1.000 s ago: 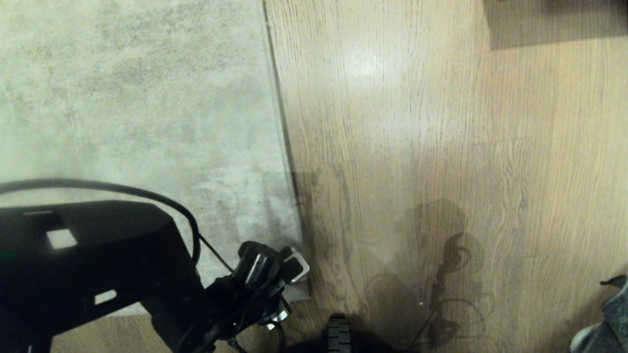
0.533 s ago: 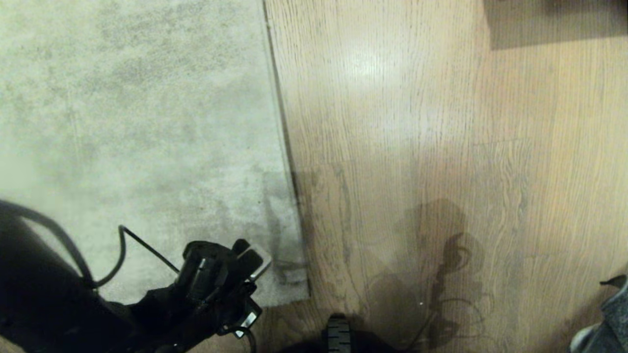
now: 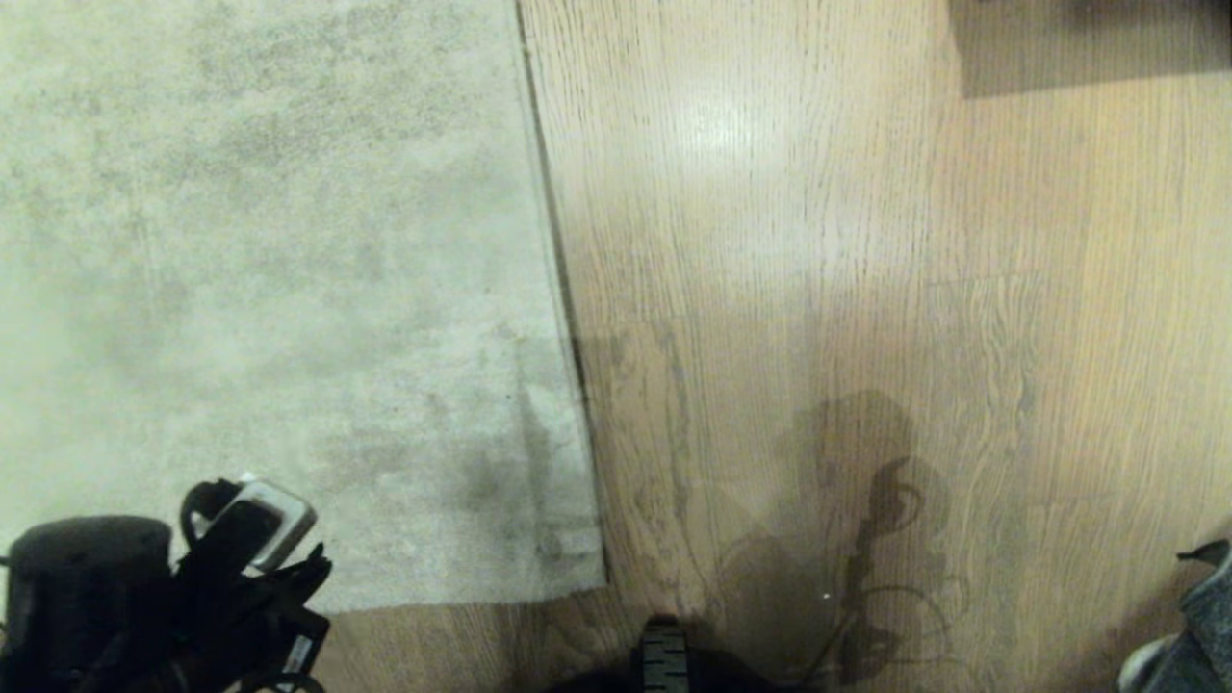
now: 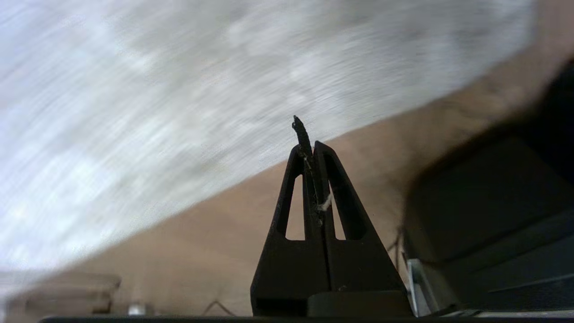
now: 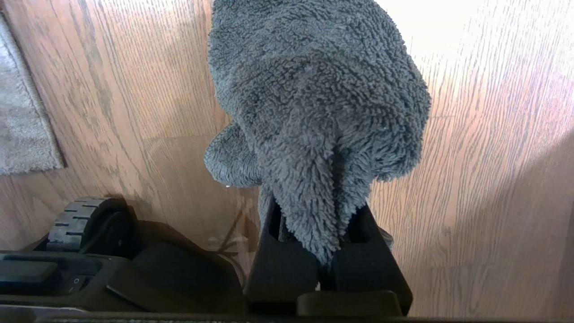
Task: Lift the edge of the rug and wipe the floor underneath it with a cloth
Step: Put down the rag
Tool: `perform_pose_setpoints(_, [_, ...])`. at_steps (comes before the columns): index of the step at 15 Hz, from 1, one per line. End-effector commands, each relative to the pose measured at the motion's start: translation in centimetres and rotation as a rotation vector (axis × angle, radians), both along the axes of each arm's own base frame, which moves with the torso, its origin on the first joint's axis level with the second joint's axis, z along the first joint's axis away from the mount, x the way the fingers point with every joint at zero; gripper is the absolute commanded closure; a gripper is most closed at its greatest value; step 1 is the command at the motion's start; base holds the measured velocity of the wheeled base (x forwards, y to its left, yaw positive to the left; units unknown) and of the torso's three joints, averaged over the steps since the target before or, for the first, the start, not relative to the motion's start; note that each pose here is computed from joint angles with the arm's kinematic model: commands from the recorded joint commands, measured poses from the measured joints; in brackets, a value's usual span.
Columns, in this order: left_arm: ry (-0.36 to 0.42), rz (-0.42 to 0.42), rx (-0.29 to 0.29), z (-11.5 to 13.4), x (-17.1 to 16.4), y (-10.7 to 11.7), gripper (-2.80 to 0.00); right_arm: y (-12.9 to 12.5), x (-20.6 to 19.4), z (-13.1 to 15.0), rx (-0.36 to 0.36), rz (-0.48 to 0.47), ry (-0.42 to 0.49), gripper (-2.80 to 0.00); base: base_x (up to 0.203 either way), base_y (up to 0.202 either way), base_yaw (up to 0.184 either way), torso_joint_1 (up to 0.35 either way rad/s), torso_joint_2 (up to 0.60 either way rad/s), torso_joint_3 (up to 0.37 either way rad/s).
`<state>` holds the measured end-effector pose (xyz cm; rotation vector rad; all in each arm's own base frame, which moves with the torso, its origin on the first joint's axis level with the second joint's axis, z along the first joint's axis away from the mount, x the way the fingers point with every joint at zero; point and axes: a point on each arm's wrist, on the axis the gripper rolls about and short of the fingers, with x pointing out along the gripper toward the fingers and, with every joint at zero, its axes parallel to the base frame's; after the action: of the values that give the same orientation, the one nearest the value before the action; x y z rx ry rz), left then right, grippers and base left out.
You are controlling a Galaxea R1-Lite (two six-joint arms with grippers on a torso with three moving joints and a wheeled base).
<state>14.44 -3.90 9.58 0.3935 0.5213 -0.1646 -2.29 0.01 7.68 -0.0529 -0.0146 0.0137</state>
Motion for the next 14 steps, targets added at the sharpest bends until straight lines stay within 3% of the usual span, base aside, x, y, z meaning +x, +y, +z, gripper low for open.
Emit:
perform_pose_setpoints(1, [-0.164, 0.070, -0.043, 1.8, -3.7, 1.9, 0.00, 0.0, 0.0, 0.0, -0.001, 0.001, 0.000, 0.00, 0.000, 0.000, 0.000, 0.000, 0.00, 0.000])
perform_pose_setpoints(4, [-0.226, 0.077, -0.082, 1.9, -7.5, 2.9, 0.00, 0.0, 0.0, 0.0, -0.001, 0.001, 0.000, 0.00, 0.000, 0.000, 0.000, 0.000, 0.00, 0.000])
perform_pose_setpoints(8, [-0.214, 0.011, -0.135, 0.7, -10.5, 3.4, 0.00, 0.0, 0.0, 0.0, -0.001, 0.001, 0.000, 0.00, 0.000, 0.000, 0.000, 0.000, 0.00, 0.000])
perform_pose_setpoints(10, [-0.198, 0.013, -0.144, 0.0, -11.7, 3.6, 0.00, 0.0, 0.0, 0.0, -0.001, 0.000, 0.000, 0.00, 0.000, 0.000, 0.000, 0.000, 0.00, 0.000])
perform_pose_setpoints(14, [-0.208, 0.038, -0.221, -1.2, -13.7, 3.8, 0.00, 0.0, 0.0, 0.0, -0.001, 0.001, 0.000, 0.00, 0.000, 0.000, 0.000, 0.000, 0.00, 0.000])
